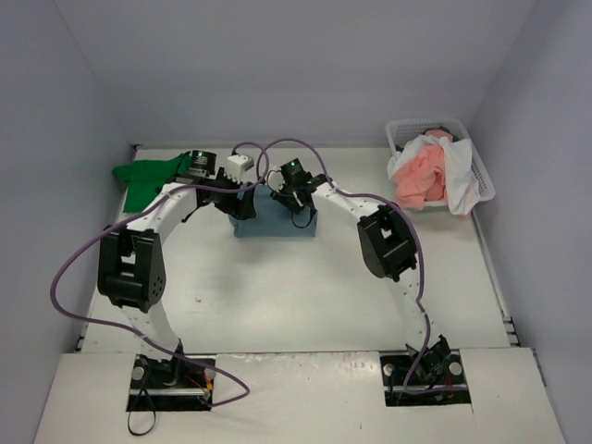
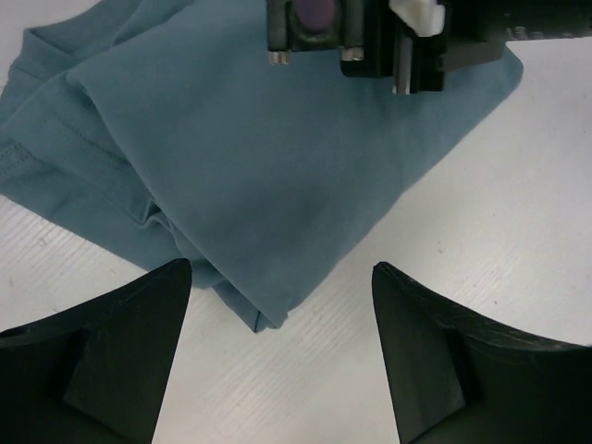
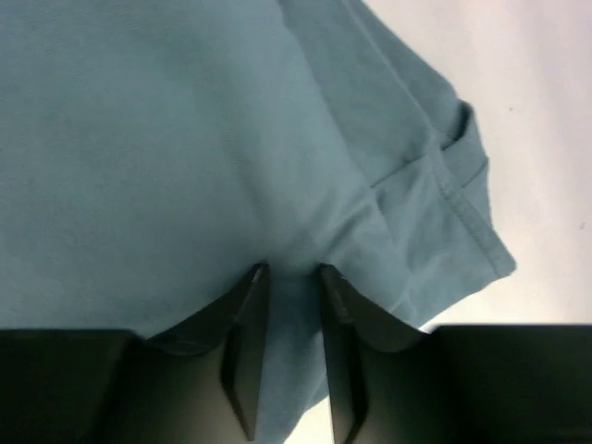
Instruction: Fold and stack the t-shirts
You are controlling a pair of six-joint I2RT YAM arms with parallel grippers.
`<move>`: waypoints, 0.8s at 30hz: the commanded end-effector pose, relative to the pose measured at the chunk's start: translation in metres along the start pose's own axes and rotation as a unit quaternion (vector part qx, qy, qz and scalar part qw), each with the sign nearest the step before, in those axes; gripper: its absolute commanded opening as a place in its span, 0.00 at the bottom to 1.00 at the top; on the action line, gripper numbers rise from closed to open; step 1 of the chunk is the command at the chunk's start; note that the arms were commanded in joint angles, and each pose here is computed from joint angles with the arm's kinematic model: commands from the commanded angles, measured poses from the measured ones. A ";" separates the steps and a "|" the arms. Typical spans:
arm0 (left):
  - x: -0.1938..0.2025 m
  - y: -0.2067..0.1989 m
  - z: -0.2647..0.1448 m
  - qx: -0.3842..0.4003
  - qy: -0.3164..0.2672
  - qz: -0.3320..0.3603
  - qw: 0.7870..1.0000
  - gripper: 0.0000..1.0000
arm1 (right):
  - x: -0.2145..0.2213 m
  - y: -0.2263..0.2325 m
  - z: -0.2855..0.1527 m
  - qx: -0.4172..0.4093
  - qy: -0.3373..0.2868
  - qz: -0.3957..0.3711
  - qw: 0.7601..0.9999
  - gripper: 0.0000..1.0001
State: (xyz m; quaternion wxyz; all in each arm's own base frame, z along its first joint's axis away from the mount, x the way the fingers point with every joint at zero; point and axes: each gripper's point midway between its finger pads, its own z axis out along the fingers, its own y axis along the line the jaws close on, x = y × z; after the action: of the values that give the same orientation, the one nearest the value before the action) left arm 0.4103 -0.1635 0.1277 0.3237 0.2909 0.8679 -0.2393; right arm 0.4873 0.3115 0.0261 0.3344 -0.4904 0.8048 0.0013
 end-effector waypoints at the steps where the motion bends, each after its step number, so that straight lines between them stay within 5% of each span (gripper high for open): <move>1: -0.054 0.006 -0.010 -0.016 -0.072 0.027 0.997 0.73 | 0.007 0.009 -0.004 -0.026 0.017 0.023 0.999 0.27; 5: -0.064 0.010 -0.008 -0.020 -0.083 0.018 0.996 0.73 | 0.000 -0.004 -0.017 -0.013 0.002 0.044 0.999 0.41; 12: -0.075 0.008 -0.011 -0.006 -0.100 -0.031 0.995 0.73 | -0.027 -0.034 -0.061 0.014 -0.045 0.074 0.996 0.45; 19: -0.065 0.014 0.006 0.013 -0.084 -0.117 0.989 0.73 | -0.034 -0.007 -0.075 -0.039 -0.067 0.082 0.994 0.45; 24: -0.045 0.026 0.015 0.017 -0.065 -0.182 0.981 0.73 | -0.050 0.001 -0.080 -0.050 -0.093 0.074 0.992 0.34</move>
State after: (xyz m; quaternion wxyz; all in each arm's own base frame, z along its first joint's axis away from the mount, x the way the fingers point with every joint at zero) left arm 0.4510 -0.1719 0.1177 0.3048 0.1498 0.8917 -0.2991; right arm 0.4614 0.3058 0.0646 0.3336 -0.4426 0.8287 0.0783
